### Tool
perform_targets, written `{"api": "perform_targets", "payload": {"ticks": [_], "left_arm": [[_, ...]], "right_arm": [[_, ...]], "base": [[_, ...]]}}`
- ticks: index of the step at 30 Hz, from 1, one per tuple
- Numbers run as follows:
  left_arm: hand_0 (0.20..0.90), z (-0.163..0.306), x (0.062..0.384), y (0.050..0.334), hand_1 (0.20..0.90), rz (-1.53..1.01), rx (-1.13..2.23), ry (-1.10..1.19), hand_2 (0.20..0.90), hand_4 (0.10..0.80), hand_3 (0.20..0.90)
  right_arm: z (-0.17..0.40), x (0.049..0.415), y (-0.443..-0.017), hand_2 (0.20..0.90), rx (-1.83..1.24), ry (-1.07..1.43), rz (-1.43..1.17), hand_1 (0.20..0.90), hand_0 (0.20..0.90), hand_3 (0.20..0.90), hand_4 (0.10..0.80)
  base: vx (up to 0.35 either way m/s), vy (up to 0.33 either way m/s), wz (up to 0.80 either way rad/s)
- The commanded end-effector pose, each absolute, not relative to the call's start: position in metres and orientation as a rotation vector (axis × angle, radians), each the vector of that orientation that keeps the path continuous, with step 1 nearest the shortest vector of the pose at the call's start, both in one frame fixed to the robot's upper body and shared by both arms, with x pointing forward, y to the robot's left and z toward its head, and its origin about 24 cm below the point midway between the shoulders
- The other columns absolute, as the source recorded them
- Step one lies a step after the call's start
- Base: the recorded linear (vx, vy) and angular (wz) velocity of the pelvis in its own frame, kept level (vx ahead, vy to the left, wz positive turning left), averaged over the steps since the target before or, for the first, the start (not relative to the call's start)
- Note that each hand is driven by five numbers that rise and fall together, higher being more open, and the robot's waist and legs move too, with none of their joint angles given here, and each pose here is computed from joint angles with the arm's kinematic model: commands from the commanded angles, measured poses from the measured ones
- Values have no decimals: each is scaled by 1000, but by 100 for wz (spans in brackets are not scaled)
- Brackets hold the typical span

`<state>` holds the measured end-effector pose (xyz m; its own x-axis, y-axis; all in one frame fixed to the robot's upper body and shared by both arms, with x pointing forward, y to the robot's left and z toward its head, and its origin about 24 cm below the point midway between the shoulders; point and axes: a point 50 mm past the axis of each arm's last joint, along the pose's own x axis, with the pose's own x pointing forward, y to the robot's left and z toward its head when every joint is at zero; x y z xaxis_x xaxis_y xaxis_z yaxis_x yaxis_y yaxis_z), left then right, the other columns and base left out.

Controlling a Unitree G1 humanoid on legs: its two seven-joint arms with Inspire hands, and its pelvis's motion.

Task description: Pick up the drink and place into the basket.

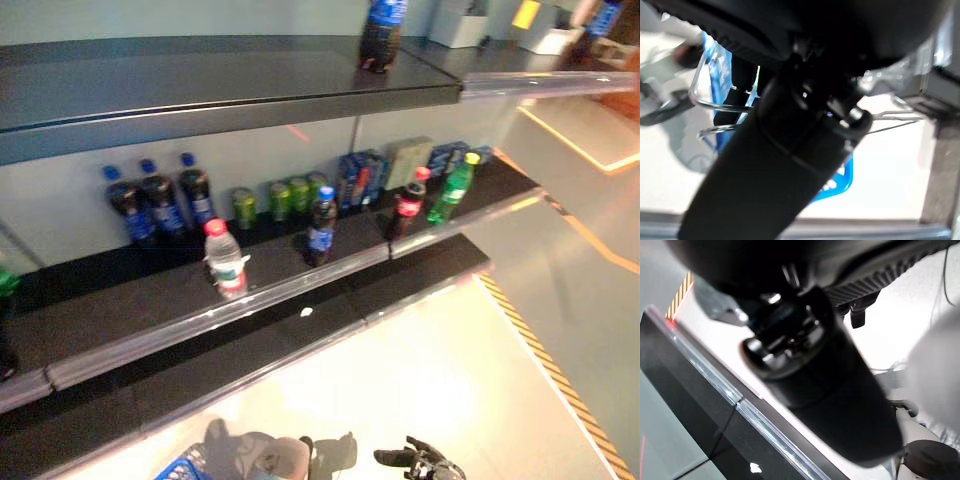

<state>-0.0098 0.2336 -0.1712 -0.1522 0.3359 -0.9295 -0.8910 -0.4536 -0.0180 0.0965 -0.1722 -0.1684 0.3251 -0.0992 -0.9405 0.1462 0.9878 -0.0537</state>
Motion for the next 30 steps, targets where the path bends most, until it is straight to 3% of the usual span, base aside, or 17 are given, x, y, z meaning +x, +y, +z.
{"api": "perform_targets", "payload": {"ticks": [1, 6, 10, 19, 30], "left_arm": [[300, -142, -8, 310, 300, 1776, -952, 440, 300, 100, 200], [300, -140, 14, 314, 300, 1727, -972, 419, 300, 100, 200], [300, -136, 33, 318, 300, 1669, -973, 396, 300, 100, 200], [300, -144, 44, 291, 300, 1520, -956, 432, 300, 100, 200], [300, -146, 29, 292, 300, 1556, -932, 478, 300, 100, 200]], "right_arm": [[-163, 107, -188, 900, 26, 1149, -196, 900, 900, 900, 800], [-160, 114, -201, 900, 44, 1124, -248, 900, 900, 900, 800], [-158, 120, -199, 900, 46, 1105, -257, 900, 900, 900, 800], [-155, 118, -209, 900, 95, 1123, -290, 900, 900, 900, 800], [-154, 128, -208, 900, 116, 1084, -335, 900, 900, 900, 800]], "base": [[366, -280, -1], [350, -454, 5], [352, -621, 78], [102, -519, 57], [168, -209, 54]]}}
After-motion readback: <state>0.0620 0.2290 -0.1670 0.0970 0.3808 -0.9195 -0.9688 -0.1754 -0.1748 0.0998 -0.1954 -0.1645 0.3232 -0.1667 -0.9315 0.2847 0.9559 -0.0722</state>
